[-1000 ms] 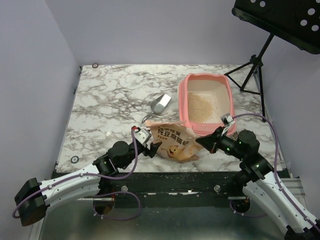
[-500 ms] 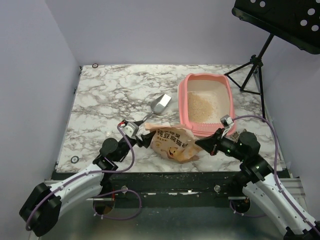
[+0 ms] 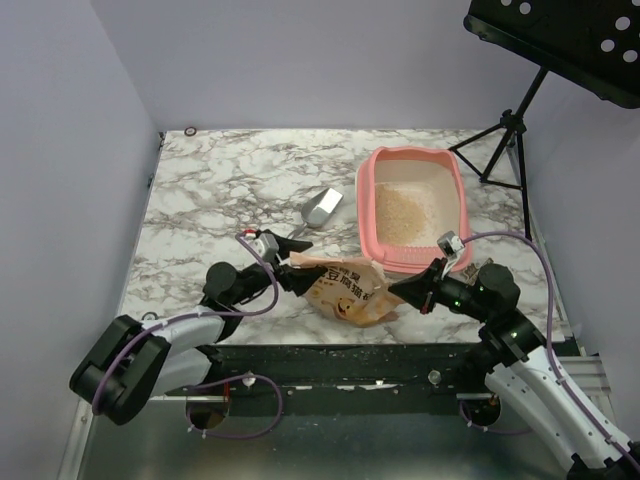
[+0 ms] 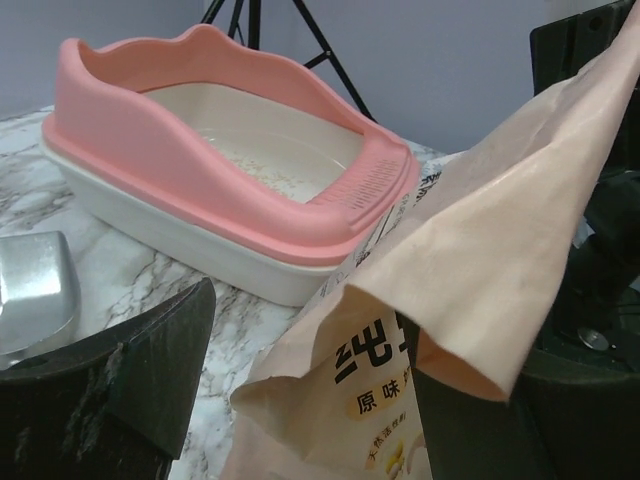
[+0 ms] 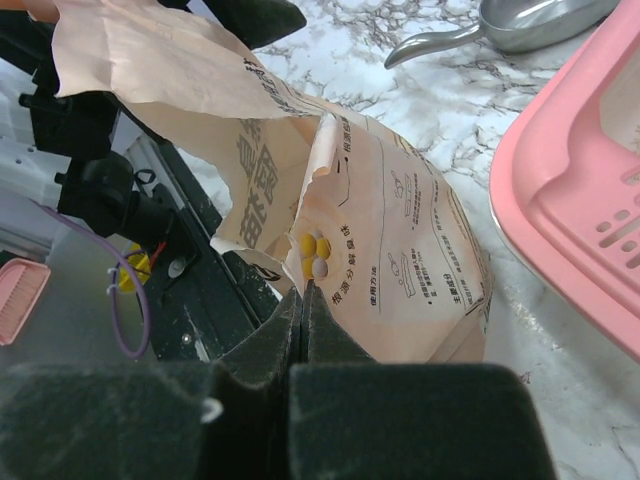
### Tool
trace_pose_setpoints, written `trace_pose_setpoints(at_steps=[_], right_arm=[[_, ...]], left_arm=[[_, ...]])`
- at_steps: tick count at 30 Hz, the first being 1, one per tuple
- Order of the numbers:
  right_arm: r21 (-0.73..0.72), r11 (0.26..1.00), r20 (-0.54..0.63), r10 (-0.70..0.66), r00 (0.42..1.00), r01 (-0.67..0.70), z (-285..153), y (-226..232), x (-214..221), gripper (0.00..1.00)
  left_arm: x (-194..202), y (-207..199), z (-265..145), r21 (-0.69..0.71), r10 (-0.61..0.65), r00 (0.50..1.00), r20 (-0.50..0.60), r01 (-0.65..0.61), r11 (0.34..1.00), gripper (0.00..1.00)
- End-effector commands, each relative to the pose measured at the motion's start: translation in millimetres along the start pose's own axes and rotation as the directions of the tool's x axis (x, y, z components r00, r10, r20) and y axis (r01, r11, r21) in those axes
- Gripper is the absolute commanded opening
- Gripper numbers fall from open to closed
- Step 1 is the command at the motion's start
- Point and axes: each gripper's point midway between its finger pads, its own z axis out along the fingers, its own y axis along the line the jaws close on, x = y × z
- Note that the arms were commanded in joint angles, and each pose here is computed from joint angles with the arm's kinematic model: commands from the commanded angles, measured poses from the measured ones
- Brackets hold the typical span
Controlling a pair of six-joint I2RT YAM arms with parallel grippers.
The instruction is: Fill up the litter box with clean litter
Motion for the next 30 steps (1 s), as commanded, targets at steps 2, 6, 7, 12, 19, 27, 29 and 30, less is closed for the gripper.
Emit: trace_pose_setpoints(at_steps=[2, 6, 7, 12, 19, 27, 29, 30], right_arm=[[-0.046, 0.999, -0.015, -0.008, 1.000, 0.007, 1, 5, 7, 0.00], [-0.043, 0.999, -0.011, -0.002, 1.000, 0.001, 2, 4, 5, 0.00], [-0.044, 0.999, -0.014, 0.001, 1.000, -0.002, 2, 4, 6, 0.00], [-0.045, 0.999, -0.012, 0.007, 1.000, -0.008, 2, 5, 6, 0.00], [-0.051, 0.998, -0.027, 0.020, 0.999, -0.021, 2, 4, 13, 0.00], [-0.074, 0.997, -0.042, 0.015, 0.999, -0.018, 2, 8, 14, 0.00], [-0.077, 0.997, -0.044, 0.015, 0.999, -0.018, 2, 8, 15, 0.00], [-0.077, 0.997, -0.044, 0.018, 0.999, -0.022, 1, 8, 15, 0.00]], left_arm=[[-27, -32, 5, 0.231, -0.031, 0.995, 0.094, 0.008, 0.973, 0.80], [-21, -41, 8, 0.333, -0.121, 0.990, 0.066, 0.092, 0.938, 0.74], [-13, -42, 10, 0.358, -0.139, 0.990, 0.026, 0.121, 0.926, 0.70], [-18, -44, 11, 0.372, -0.121, 0.992, 0.038, 0.098, 0.923, 0.55], [-40, -50, 6, 0.380, -0.114, 0.989, 0.091, 0.071, 0.922, 0.56], [-50, -52, 6, 0.381, -0.093, 0.988, 0.124, 0.039, 0.924, 0.57], [-52, -51, 7, 0.381, -0.089, 0.988, 0.129, 0.034, 0.924, 0.57], [-52, -51, 7, 0.382, -0.085, 0.988, 0.130, 0.029, 0.924, 0.57]])
